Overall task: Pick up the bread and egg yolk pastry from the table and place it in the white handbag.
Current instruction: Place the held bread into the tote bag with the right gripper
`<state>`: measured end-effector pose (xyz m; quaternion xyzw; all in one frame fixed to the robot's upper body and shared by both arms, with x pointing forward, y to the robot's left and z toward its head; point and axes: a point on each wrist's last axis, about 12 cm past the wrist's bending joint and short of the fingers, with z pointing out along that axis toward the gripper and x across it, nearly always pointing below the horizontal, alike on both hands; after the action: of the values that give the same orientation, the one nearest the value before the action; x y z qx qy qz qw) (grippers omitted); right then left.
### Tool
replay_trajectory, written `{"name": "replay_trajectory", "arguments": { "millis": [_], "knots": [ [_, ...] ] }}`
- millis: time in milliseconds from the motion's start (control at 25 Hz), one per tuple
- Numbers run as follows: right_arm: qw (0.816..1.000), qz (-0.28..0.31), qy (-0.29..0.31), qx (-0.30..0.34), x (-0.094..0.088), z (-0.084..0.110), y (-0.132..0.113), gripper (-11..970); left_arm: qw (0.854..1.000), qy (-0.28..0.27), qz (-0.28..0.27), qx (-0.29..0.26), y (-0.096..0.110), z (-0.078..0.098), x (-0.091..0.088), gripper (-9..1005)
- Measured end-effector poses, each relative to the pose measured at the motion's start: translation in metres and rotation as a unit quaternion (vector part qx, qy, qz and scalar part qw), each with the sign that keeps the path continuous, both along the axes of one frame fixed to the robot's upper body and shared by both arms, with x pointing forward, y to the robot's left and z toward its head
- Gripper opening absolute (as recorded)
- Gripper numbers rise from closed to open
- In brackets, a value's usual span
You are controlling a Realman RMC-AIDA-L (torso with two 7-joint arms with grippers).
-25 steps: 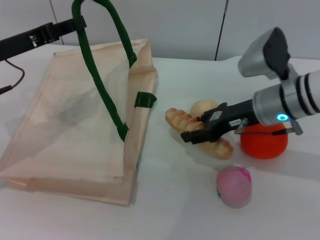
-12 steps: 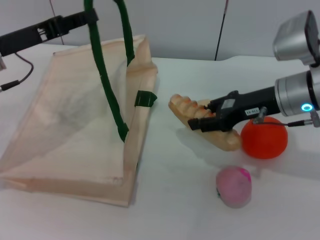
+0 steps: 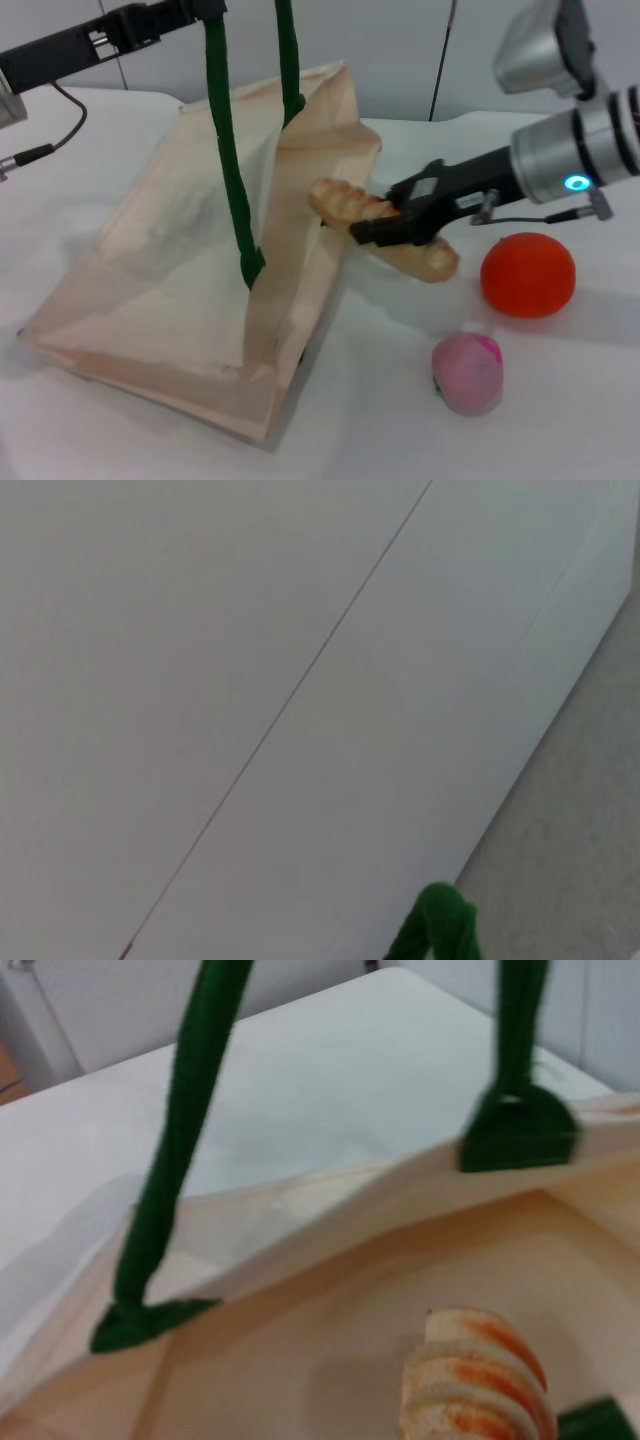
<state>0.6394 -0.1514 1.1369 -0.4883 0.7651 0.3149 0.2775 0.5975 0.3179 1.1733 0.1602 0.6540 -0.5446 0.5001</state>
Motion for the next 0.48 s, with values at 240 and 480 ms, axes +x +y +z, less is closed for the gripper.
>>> {"name": "replay_trajectory", "arguments": {
  "millis": [240,480],
  "knots": [
    [0.999,0.048,0.000,-0.013,0.002,0.012,0.035,379,1.000,-0.003,0.000,-0.001,0.000,0.001,0.001,119],
    [0.996,0.078,-0.012,-0.033,0.003,0.020,0.077,352,1.000,-0.007,-0.007,0.001,-0.005,0.005,0.005,119]
  ]
}}
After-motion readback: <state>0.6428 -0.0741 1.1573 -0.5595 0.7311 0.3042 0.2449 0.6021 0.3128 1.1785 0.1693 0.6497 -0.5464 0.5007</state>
